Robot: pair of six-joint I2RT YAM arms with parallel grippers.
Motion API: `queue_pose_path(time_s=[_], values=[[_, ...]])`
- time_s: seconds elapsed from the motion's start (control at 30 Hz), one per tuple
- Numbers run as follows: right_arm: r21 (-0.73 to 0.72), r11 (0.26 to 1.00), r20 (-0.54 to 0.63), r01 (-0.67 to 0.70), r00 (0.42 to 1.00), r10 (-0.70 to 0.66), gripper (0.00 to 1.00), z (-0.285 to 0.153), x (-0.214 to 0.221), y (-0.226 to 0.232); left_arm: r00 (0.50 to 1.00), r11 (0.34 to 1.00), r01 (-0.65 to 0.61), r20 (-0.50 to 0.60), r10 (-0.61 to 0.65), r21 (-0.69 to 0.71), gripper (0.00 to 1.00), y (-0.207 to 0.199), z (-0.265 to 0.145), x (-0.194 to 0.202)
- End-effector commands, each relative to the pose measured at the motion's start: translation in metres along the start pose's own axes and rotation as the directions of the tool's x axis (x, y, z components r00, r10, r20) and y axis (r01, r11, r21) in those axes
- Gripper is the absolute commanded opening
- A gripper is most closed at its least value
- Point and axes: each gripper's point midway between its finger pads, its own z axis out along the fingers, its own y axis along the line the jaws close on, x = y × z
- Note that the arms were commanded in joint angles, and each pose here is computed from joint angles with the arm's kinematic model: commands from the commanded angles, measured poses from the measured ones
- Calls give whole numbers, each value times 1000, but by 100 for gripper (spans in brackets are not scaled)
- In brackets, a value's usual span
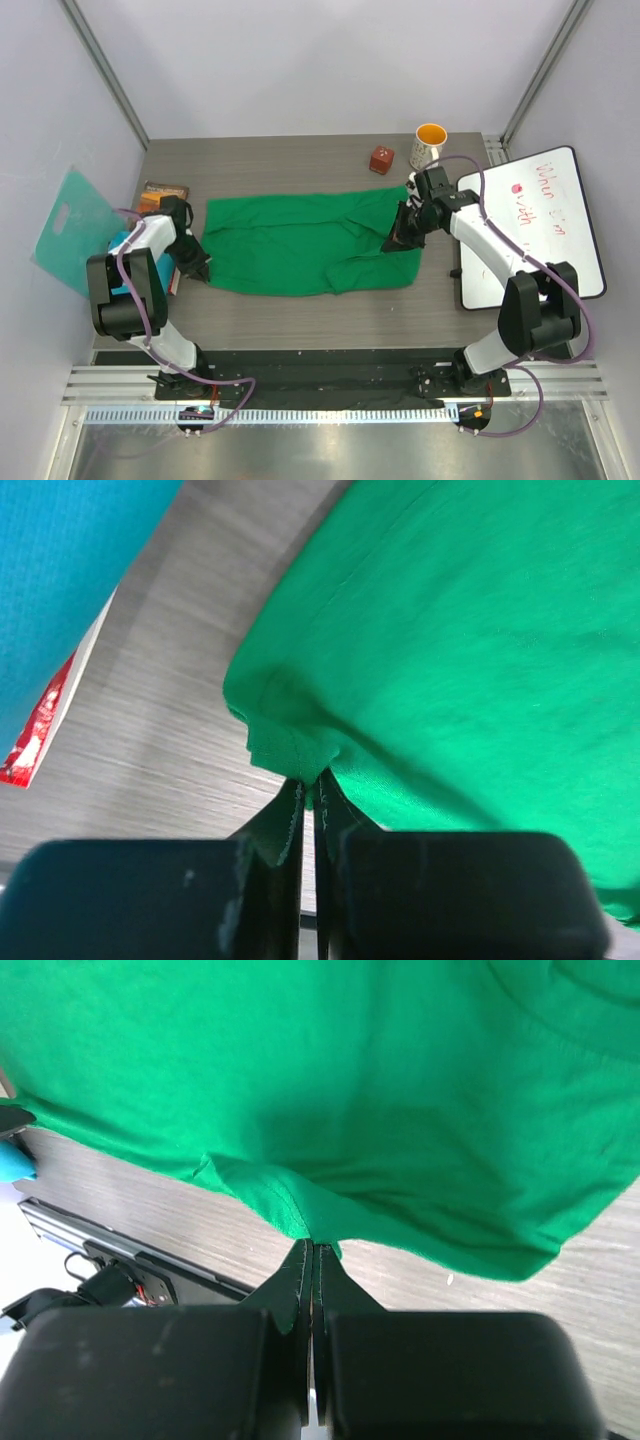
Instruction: Fold and stack the t-shirts
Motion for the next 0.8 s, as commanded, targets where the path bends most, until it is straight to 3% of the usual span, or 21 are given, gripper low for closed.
queue_pose_path(time_s=[0.0, 0.33, 0.6, 0.77], values=[[-9, 999, 64, 45, 997, -44, 1, -7, -27, 10, 1000, 999, -11, 22, 10, 52, 1, -12, -5, -15], [16, 996, 135, 84, 987, -85, 1, -9, -85, 13, 997, 993, -30, 71, 22, 118, 0, -34, -22, -43], [27, 996, 128, 88, 988, -91, 1, 8, -116, 11, 992, 987, -28, 124, 8, 158, 0, -55, -35, -78], [20, 995, 139, 99, 985, -101, 1, 11, -130, 15, 994, 987, -25, 107, 8, 159, 0, -62, -24, -91]])
